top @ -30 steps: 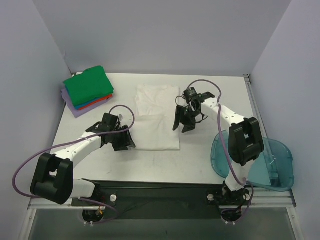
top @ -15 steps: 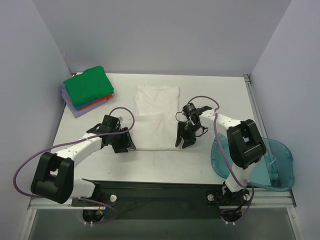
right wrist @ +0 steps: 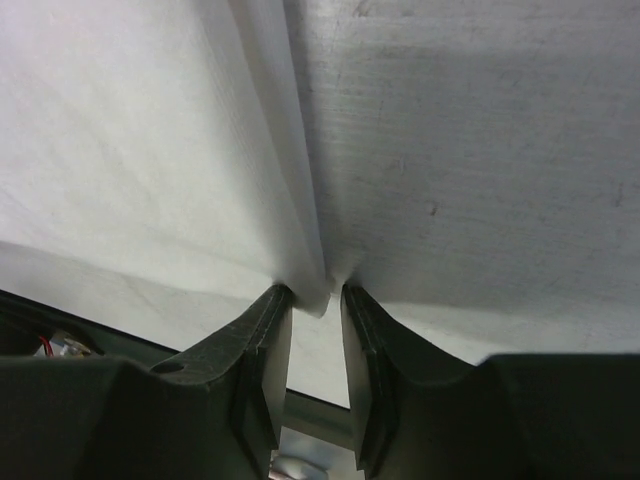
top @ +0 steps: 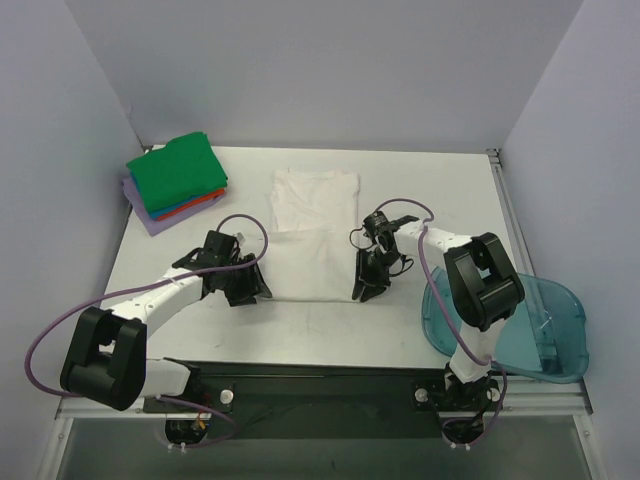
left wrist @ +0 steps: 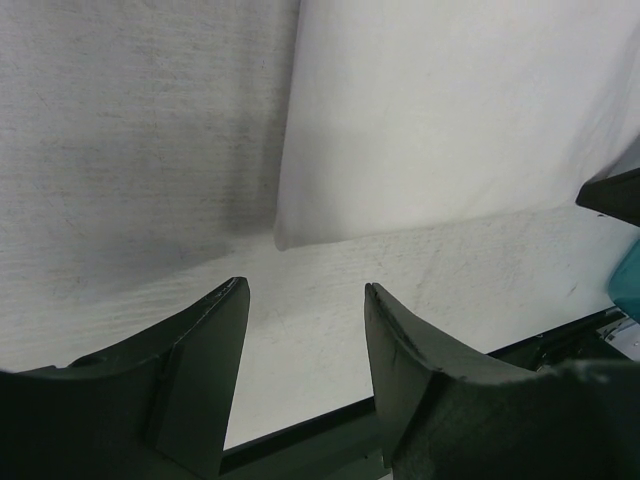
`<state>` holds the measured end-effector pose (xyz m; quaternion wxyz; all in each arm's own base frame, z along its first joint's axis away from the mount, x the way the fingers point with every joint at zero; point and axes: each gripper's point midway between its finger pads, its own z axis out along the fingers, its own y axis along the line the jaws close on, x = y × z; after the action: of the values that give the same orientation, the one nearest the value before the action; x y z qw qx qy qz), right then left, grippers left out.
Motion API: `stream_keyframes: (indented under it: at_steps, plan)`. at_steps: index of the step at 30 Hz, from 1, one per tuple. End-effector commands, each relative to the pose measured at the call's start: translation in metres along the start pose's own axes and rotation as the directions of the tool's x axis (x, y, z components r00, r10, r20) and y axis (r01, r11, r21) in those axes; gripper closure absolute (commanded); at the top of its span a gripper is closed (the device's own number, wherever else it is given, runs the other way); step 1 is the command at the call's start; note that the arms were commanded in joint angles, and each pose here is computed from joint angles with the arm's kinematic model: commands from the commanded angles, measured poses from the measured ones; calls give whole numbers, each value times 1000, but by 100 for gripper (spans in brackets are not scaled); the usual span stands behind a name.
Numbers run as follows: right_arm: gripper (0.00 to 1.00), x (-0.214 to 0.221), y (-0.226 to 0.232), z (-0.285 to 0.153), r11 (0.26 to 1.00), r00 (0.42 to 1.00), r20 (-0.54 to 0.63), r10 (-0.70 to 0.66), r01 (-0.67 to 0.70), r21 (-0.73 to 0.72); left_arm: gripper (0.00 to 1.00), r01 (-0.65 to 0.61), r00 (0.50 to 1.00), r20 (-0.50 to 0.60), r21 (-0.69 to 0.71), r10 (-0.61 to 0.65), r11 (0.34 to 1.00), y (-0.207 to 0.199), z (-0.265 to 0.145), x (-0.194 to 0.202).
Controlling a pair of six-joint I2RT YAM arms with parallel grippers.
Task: Fold and stack the t-shirts
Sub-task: Grab one side of the 2/3 rectangular tshirt with both arms
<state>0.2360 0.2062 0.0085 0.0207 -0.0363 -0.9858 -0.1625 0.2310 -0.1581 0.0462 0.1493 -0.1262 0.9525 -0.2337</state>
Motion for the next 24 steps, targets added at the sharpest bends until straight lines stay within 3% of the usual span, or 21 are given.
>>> stream_keyframes:
  at_steps: [1,7,21,24]
  plan:
    - [74,13,-10,10,999,998,-62,0,3,39,40,-2,999,39,27,1,1000,-6,3,-10]
    - [87,15,-12,11,999,997,-73,-13,15,39,41,8,999,35,13,-8,1000,-3,12,-11]
    - [90,16,-14,6,998,997,-69,-39,42,41,54,21,999,25,3,-21,1000,-3,30,-15]
    - [91,17,-15,5,998,997,-72,-41,44,41,62,20,1000,19,4,-20,1000,-5,33,-13]
